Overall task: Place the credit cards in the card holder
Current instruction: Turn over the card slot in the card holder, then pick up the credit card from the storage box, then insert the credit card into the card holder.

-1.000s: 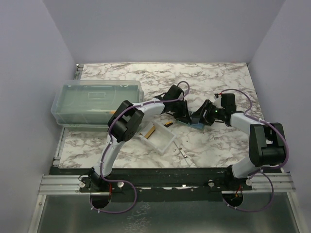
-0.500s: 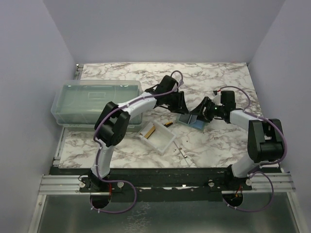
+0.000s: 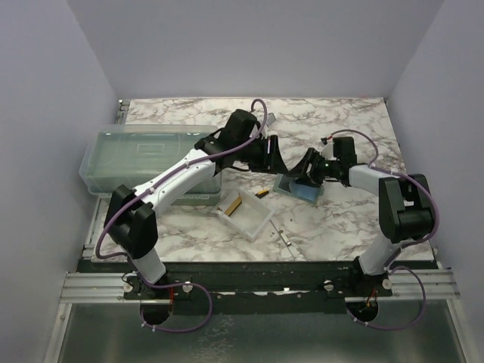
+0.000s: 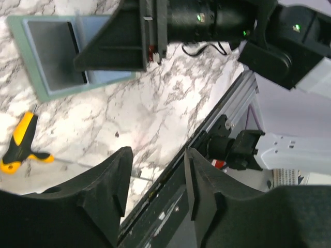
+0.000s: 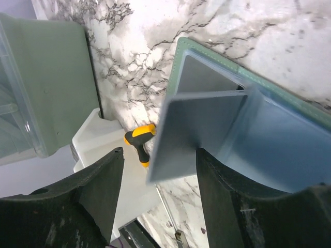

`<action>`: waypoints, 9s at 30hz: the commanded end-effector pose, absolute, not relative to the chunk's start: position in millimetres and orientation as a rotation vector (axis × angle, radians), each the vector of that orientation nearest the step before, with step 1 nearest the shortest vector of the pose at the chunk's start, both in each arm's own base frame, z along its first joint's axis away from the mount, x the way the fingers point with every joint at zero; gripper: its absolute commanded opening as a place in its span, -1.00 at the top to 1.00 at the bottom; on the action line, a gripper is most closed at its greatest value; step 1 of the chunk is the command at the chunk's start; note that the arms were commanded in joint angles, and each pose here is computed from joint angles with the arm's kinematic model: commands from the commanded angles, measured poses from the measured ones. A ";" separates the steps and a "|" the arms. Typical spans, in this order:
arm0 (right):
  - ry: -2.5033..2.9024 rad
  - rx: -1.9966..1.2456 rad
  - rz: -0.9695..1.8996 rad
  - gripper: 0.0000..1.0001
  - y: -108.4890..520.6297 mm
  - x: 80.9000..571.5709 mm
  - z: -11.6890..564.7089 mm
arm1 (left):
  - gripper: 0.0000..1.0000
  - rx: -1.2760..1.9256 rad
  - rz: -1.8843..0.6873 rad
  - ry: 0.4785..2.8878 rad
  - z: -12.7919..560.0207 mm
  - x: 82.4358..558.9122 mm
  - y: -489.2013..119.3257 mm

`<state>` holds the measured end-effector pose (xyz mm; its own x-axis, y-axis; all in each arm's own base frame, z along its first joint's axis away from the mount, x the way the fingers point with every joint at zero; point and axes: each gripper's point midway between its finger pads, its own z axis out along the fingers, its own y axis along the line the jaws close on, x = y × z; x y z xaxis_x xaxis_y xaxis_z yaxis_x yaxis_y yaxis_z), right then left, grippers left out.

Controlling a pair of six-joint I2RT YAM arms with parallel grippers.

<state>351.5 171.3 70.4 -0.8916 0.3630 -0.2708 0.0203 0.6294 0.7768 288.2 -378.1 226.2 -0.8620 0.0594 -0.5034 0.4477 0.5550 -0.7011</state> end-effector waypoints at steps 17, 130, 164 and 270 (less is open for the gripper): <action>2.488 0.149 0.819 -0.29 142.9 306.9 87.3 | -0.35 0.655 -0.099 2.563 135.3 231.8 -268.7; 1.887 -0.187 1.772 -0.50 230.7 251.3 227.3 | 1.00 0.371 -1.185 2.175 297.0 275.9 -334.1; 1.653 0.069 1.824 0.45 208.1 266.8 250.0 | 1.00 0.267 -1.580 2.134 283.7 281.0 -362.2; 2.198 0.391 1.220 0.99 123.9 356.0 25.9 | 0.64 0.207 -1.073 2.695 37.4 351.5 -403.3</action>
